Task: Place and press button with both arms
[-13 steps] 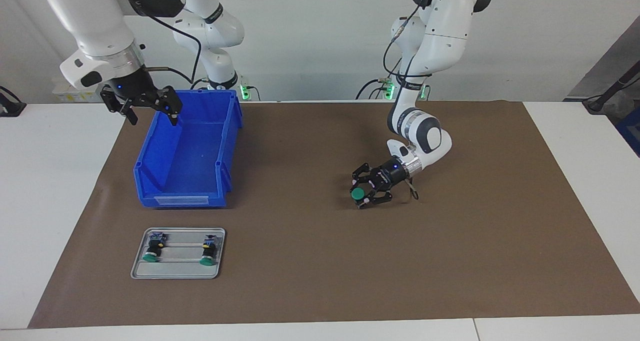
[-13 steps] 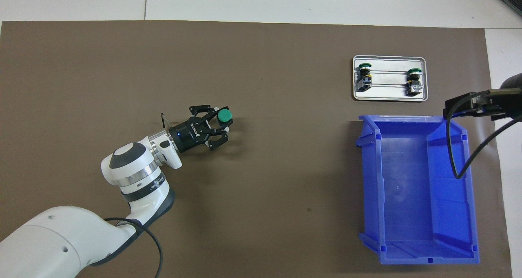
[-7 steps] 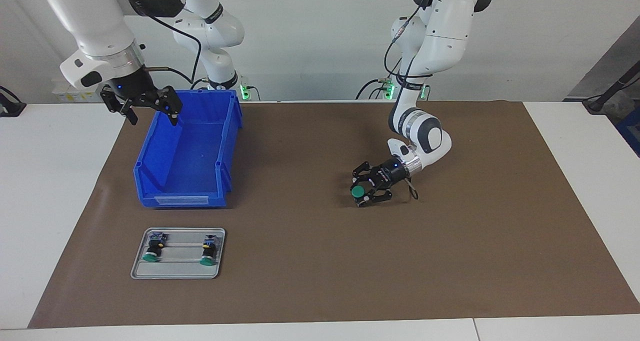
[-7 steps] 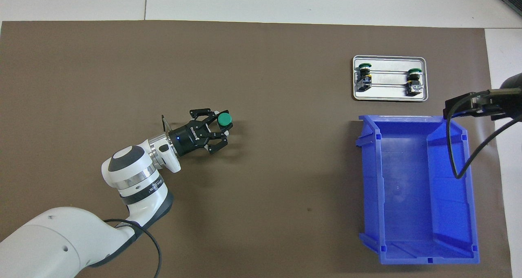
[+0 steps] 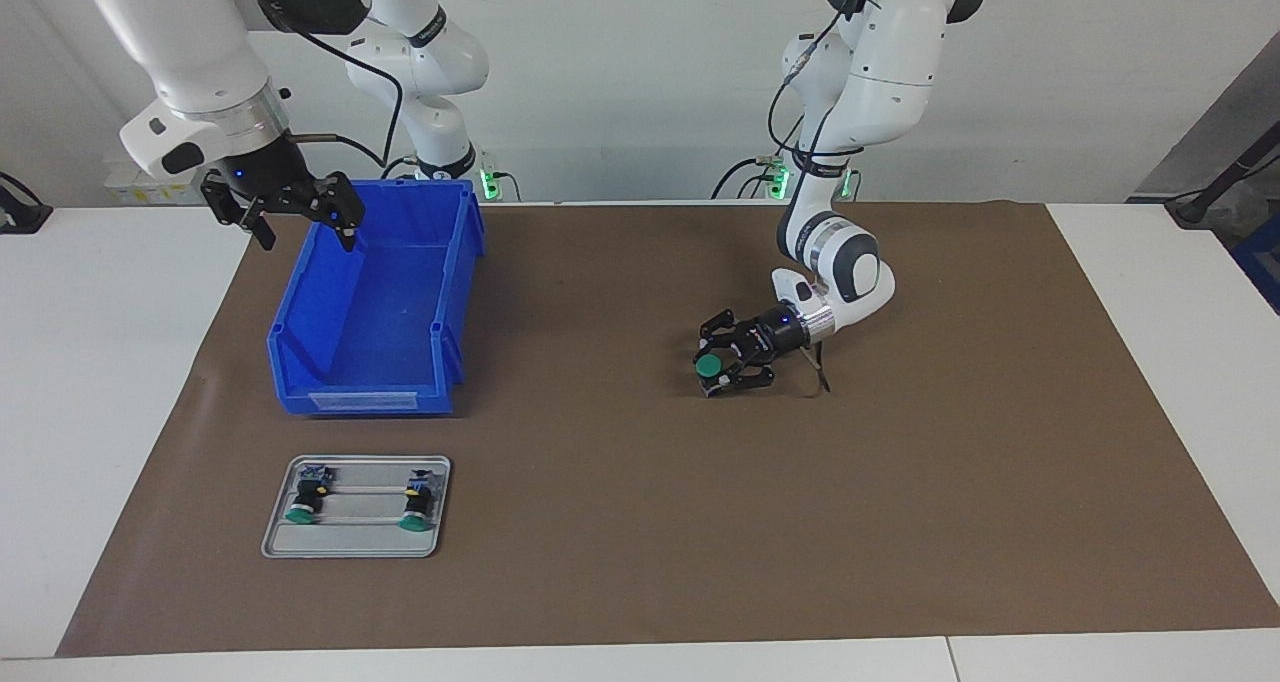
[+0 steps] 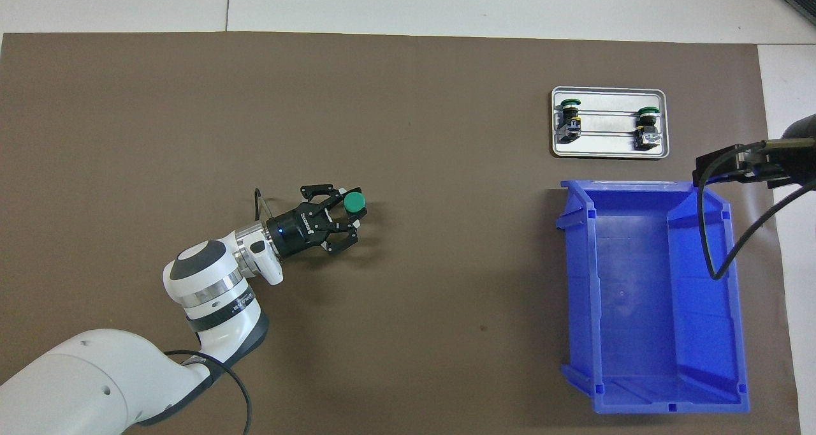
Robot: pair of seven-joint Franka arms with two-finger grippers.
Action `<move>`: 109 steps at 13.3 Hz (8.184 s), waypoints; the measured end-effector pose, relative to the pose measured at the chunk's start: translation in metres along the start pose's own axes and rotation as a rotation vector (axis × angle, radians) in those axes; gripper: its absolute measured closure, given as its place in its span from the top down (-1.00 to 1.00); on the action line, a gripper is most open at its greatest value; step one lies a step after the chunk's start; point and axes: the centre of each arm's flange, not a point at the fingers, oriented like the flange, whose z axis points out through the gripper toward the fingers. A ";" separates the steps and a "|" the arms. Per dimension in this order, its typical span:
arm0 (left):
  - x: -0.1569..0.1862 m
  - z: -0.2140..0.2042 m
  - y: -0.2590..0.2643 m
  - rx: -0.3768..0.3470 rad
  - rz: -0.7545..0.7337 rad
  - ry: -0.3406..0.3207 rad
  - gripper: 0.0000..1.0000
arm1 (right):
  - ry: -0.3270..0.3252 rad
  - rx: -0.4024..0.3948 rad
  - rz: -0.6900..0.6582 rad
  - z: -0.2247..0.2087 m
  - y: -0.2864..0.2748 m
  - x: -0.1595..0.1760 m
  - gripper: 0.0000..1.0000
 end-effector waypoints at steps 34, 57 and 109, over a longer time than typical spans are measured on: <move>-0.017 -0.023 0.022 -0.005 -0.044 0.013 0.38 | 0.000 0.000 0.000 0.000 0.000 0.000 1.00; 0.090 -0.009 -0.019 0.073 -0.098 0.029 1.00 | 0.000 0.000 0.000 0.000 0.000 0.000 1.00; 0.379 -0.035 -0.011 0.455 -0.426 -1.277 1.00 | 0.000 0.000 0.000 0.000 0.000 0.000 1.00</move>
